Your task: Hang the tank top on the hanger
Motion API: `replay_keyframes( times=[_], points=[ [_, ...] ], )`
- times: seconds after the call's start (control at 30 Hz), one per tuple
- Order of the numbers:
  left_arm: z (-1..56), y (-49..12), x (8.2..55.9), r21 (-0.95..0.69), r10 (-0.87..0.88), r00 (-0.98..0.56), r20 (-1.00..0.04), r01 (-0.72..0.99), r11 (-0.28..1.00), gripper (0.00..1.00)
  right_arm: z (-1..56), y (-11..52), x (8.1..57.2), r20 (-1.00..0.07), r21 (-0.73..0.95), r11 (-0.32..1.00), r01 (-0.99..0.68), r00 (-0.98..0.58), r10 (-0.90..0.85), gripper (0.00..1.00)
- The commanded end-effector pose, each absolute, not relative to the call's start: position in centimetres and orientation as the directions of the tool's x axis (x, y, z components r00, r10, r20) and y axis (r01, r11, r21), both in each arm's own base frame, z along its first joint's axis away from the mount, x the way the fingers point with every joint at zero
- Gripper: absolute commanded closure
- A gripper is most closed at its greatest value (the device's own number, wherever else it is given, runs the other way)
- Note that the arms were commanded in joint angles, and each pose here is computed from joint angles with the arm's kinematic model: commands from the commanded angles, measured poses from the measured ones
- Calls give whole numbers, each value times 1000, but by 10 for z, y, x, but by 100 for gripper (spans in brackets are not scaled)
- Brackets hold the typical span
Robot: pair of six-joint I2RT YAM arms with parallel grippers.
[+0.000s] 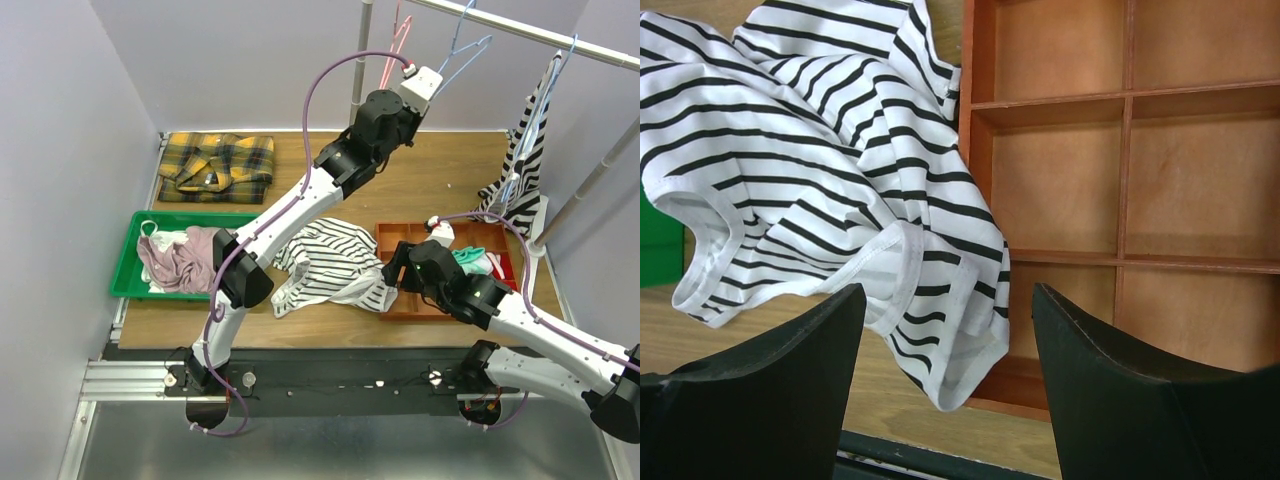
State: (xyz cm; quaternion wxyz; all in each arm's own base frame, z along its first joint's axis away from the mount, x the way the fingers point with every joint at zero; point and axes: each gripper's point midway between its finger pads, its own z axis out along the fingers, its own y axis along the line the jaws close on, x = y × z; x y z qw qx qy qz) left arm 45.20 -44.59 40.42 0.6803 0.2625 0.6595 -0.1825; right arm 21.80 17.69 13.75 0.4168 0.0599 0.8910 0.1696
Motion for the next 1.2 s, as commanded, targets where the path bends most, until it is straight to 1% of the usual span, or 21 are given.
replay_keyframes(
  times=[0.0, 0.37, 0.53, 0.57, 0.6, 0.63, 0.67, 0.7, 0.73, 0.77, 0.8, 0.83, 0.87, 0.9, 0.93, 0.97, 1.0, 1.03, 1.07, 1.13, 1.17],
  points=[
    [463, -432, 444, 103, 11, 170, -985, 544, 833, 100, 137, 178, 219, -721, 360, 933, -30, -644, 257, 24],
    [490, -414, 425, 89, -26, 197, -980, 553, 828, 100, 134, 180, 222, -722, 351, 936, -32, -645, 249, 24],
    [489, -409, 416, 88, -14, 173, -985, 565, 820, 100, 134, 179, 222, -724, 346, 938, -29, -645, 247, 24],
    [473, -410, 415, 96, 12, 148, -989, 572, 815, 100, 134, 178, 222, -725, 341, 940, -24, -642, 247, 24],
    [484, -402, 405, 84, -7, 153, -988, 578, 812, 100, 134, 177, 222, -727, 341, 940, -24, -640, 247, 24],
    [480, -398, 401, 84, -3, 146, -989, 584, 807, 100, 135, 176, 223, -730, 343, 939, -20, -635, 253, 24],
    [454, -400, 398, 96, 38, 109, -993, 599, 795, 100, 136, 174, 223, -736, 336, 942, -15, -629, 252, 24],
    [468, -387, 383, 89, 18, 122, -992, 606, 790, 100, 135, 173, 223, -736, 334, 942, -16, -629, 250, 24],
    [465, -383, 376, 83, 18, 111, -994, 616, 783, 100, 135, 171, 223, -739, 329, 944, -11, -625, 250, 24],
    [438, -381, 370, 88, 58, 69, -996, 626, 775, 100, 133, 169, 222, -739, 321, 947, -6, -626, 247, 23],
    [453, -366, 353, 78, 32, 85, -996, 631, 772, 100, 133, 167, 223, -745, 312, 950, -2, -622, 243, 23],
    [451, -359, 344, 64, 23, 72, -997, 638, 767, 100, 133, 165, 222, -745, 307, 952, 1, -622, 241, 23],
    [422, -355, 337, 68, 62, 32, -998, 647, 760, 100, 132, 162, 222, -746, 301, 954, 8, -621, 241, 23],
    [440, -337, 319, 52, 22, 54, -998, 651, 757, 100, 133, 160, 222, -749, 298, 954, 15, -616, 243, 23],
    [437, -329, 310, 45, 20, 46, -999, 655, 754, 100, 132, 159, 220, -749, 296, 955, 16, -617, 242, 23],
    [414, -324, 302, 18, 31, -8, -999, 661, 750, 100, 133, 158, 221, -751, 301, 953, 18, -612, 248, 23],
    [418, -308, 285, 10, 27, -15, -1000, 668, 744, 100, 133, 158, 219, -753, 301, 954, 9, -611, 243, 23],
    [410, -301, 278, 12, 46, -34, -998, 670, 743, 100, 134, 158, 219, -757, 298, 955, 0, -609, 236, 23],
    [390, -293, 272, 19, 85, -67, -994, 668, 744, 100, 134, 157, 220, -759, 294, 956, 0, -608, 234, 23],
    [374, -268, 251, 31, 138, -108, -985, 668, 744, 100, 136, 160, 220, -758, 288, 958, -16, -615, 217, 23],
    [353, -259, 246, 41, 181, -143, -973, 664, 746, 100, 136, 162, 221, -756, 287, 958, -21, -619, 213, 24]
  ],
)
